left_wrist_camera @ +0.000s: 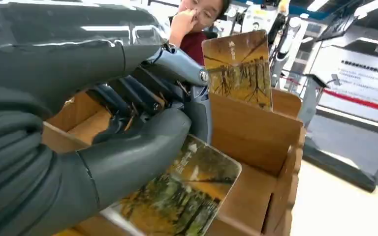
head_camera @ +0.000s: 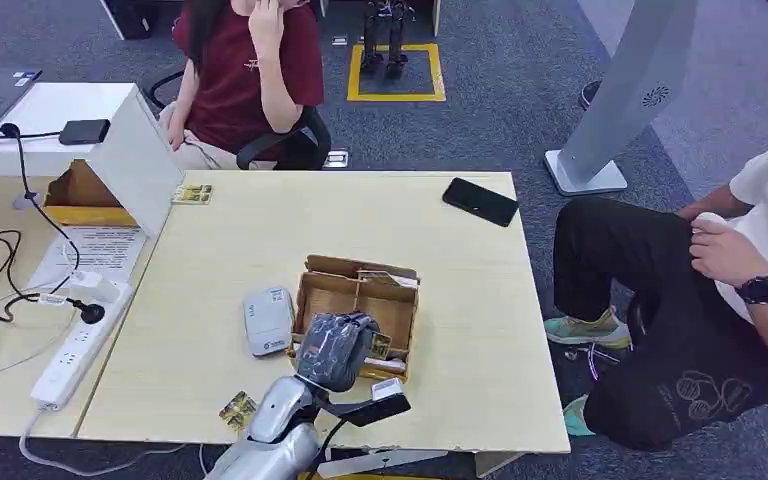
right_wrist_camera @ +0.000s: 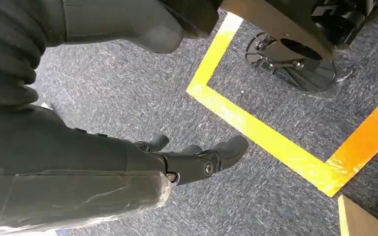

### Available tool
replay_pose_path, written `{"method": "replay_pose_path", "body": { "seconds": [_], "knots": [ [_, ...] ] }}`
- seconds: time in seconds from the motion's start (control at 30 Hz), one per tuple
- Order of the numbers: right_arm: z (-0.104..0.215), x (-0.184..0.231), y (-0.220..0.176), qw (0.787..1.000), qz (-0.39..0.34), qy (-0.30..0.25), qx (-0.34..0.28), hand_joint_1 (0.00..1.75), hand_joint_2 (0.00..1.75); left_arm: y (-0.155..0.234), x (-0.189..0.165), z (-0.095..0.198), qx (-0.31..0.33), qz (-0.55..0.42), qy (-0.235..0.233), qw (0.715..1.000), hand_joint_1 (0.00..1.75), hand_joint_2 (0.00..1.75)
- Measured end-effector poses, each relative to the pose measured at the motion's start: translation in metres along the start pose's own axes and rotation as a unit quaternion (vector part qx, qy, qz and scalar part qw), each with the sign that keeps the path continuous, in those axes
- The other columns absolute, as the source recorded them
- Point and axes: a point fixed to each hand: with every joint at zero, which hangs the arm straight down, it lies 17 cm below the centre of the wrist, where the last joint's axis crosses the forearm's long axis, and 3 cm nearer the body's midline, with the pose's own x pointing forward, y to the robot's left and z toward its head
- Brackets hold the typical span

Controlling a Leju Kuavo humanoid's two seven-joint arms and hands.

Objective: Pass the card to the sensor for recognition and then transmit it.

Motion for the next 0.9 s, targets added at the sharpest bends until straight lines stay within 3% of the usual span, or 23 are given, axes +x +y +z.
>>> {"method": "replay_pose_path", "body": {
  "seconds": [0.57, 0.77, 0.9],
  "knots": [
    [0.000, 0.003, 0.000, 1.000, -0.007, -0.005, -0.001, 0.00, 1.75, 0.010, -0.005, 0.001, 0.029, 0.057, 0.006, 0.998, 1.75, 1.75],
    [0.000, 0.003, -0.001, 1.000, -0.017, -0.006, -0.003, 0.00, 1.75, 0.071, -0.038, -0.023, 0.086, 0.048, 0.013, 0.995, 1.75, 1.75],
    [0.000, 0.003, -0.001, 1.000, -0.018, -0.007, -0.003, 0.00, 1.75, 0.094, -0.040, -0.029, 0.106, 0.031, -0.001, 0.994, 1.75, 1.75]
  ]
}}
